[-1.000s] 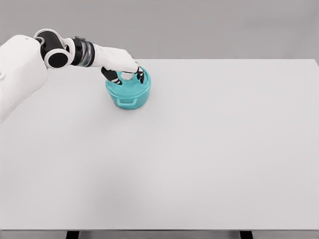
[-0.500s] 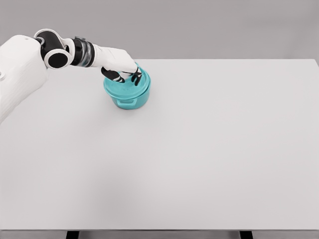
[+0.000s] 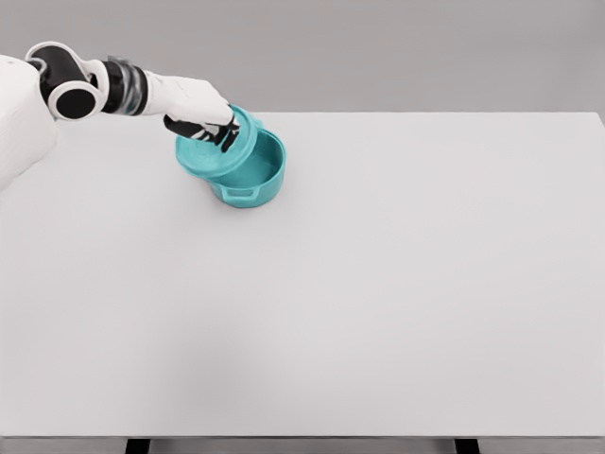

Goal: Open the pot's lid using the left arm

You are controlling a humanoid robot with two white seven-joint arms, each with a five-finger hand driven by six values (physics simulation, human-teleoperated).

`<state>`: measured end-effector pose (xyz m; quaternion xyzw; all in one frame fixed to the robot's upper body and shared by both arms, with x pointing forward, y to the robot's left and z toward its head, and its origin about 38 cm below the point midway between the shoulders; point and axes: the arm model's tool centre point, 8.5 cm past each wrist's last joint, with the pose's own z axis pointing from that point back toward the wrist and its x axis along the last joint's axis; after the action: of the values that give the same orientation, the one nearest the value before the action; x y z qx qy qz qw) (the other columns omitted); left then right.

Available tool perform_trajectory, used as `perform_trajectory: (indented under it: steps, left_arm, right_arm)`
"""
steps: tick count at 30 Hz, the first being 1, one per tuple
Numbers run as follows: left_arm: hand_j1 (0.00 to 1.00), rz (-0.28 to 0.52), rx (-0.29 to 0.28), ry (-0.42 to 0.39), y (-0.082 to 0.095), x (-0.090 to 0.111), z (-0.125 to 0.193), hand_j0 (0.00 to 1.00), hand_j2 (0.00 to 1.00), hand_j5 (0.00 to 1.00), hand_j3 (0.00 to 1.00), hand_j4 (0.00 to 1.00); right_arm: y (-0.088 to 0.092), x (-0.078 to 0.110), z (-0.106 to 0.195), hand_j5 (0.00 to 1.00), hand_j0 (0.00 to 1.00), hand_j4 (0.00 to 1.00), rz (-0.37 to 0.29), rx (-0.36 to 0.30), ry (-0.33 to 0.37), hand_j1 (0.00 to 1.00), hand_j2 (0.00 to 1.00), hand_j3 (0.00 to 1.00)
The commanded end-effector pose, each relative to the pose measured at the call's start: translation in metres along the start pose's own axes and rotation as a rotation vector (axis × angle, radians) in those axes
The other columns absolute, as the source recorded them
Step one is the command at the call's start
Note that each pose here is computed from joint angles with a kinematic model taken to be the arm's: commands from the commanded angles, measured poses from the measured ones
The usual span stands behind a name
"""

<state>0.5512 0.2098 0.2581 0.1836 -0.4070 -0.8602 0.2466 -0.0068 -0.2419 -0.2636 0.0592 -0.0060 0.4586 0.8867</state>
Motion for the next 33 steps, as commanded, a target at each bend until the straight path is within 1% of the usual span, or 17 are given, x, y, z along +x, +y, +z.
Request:
perform_trajectory:
  steps: [1,2,4,6,9,12,15,16,17,18,20,21,22,25,28,32,33]
  left_arm:
    - [0.38,0.016,-0.009,0.038,-0.010,-0.014,0.016,0.38,0.38,0.38,0.38,0.38]
    - [0.38,0.020,-0.013,0.049,-0.013,-0.018,0.021,0.38,0.38,0.38,0.38,0.38]
    - [0.38,0.033,-0.030,0.094,-0.026,-0.033,0.041,0.38,0.38,0.38,0.38,0.38]
    - [0.38,0.040,-0.039,0.131,-0.032,-0.045,0.058,0.38,0.38,0.38,0.38,0.38]
    - [0.38,0.051,-0.053,0.158,-0.041,-0.053,0.070,0.38,0.38,0.38,0.38,0.38]
    - [0.38,0.030,-0.075,0.183,-0.044,-0.057,0.075,0.38,0.38,0.38,0.38,0.38]
    - [0.40,0.026,-0.075,0.183,-0.042,-0.057,0.074,0.40,0.40,0.40,0.40,0.40]
    - [0.43,0.026,-0.075,0.181,-0.042,-0.056,0.073,0.43,0.43,0.43,0.43,0.43]
    - [0.51,0.027,-0.075,0.178,-0.042,-0.055,0.071,0.51,0.51,0.51,0.51,0.51]
    - [0.72,0.030,-0.076,0.179,-0.043,-0.056,0.071,0.72,0.72,0.72,0.72,0.72]
    - [0.93,0.032,-0.076,0.169,-0.043,-0.053,0.065,0.93,0.93,0.93,0.93,0.93]
    - [0.98,0.033,-0.080,0.165,-0.045,-0.052,0.063,0.98,0.98,0.98,0.98,0.98]
    - [1.00,0.035,-0.082,0.165,-0.046,-0.052,0.063,1.00,1.00,1.00,1.00,1.00]
    - [1.00,0.038,-0.085,0.166,-0.048,-0.052,0.063,1.00,1.00,1.00,1.00,1.00]
    - [1.00,0.059,-0.095,0.191,-0.054,-0.061,0.071,1.00,1.00,1.00,1.00,1.00]
    - [1.00,0.060,-0.099,0.211,-0.056,-0.066,0.080,1.00,1.00,1.00,1.00,1.00]
    - [1.00,0.047,-0.111,0.218,-0.057,-0.066,0.079,1.00,1.00,1.00,1.00,1.00]
  right_arm:
    - [0.000,0.000,0.000,1.00,1.00,1.00,0.000,0.000,0.000,1.00,1.00,1.00]
    - [0.000,0.000,0.000,1.00,1.00,1.00,0.001,0.000,0.000,1.00,1.00,1.00]
    - [0.000,0.000,0.000,1.00,1.00,1.00,0.000,0.000,0.000,1.00,1.00,1.00]
    - [0.000,0.000,0.000,1.00,1.00,1.00,0.000,0.000,0.000,1.00,1.00,1.00]
    - [0.000,0.000,0.000,1.00,1.00,1.00,0.001,0.000,0.000,1.00,1.00,1.00]
    - [0.000,0.000,0.000,1.00,1.00,1.00,0.000,0.000,0.000,1.00,1.00,1.00]
    - [0.000,0.000,0.000,1.00,1.00,1.00,0.000,-0.001,0.000,1.00,1.00,1.00]
    - [0.000,0.000,0.000,1.00,1.00,1.00,0.000,0.000,0.000,1.00,1.00,1.00]
    - [0.000,0.000,0.000,1.00,1.00,1.00,0.000,0.000,0.000,1.00,1.00,1.00]
    - [0.000,0.000,0.000,1.00,1.00,1.00,0.000,0.000,0.000,1.00,1.00,1.00]
    - [0.000,0.000,0.000,1.00,1.00,1.00,0.000,0.000,0.000,1.00,1.00,1.00]
    - [0.000,0.000,0.000,1.00,1.00,1.00,0.000,-0.001,0.000,1.00,1.00,1.00]
    - [0.000,0.000,0.000,1.00,1.00,1.00,0.001,0.000,0.000,1.00,1.00,1.00]
    - [0.000,0.000,0.000,1.00,1.00,1.00,0.000,0.000,0.000,1.00,1.00,1.00]
    - [0.000,0.000,0.000,1.00,1.00,1.00,0.000,0.000,0.000,1.00,1.00,1.00]
    - [0.000,0.000,0.000,1.00,1.00,1.00,0.000,0.000,0.000,1.00,1.00,1.00]
    - [0.000,0.000,0.000,1.00,1.00,1.00,0.000,0.000,0.000,1.00,1.00,1.00]
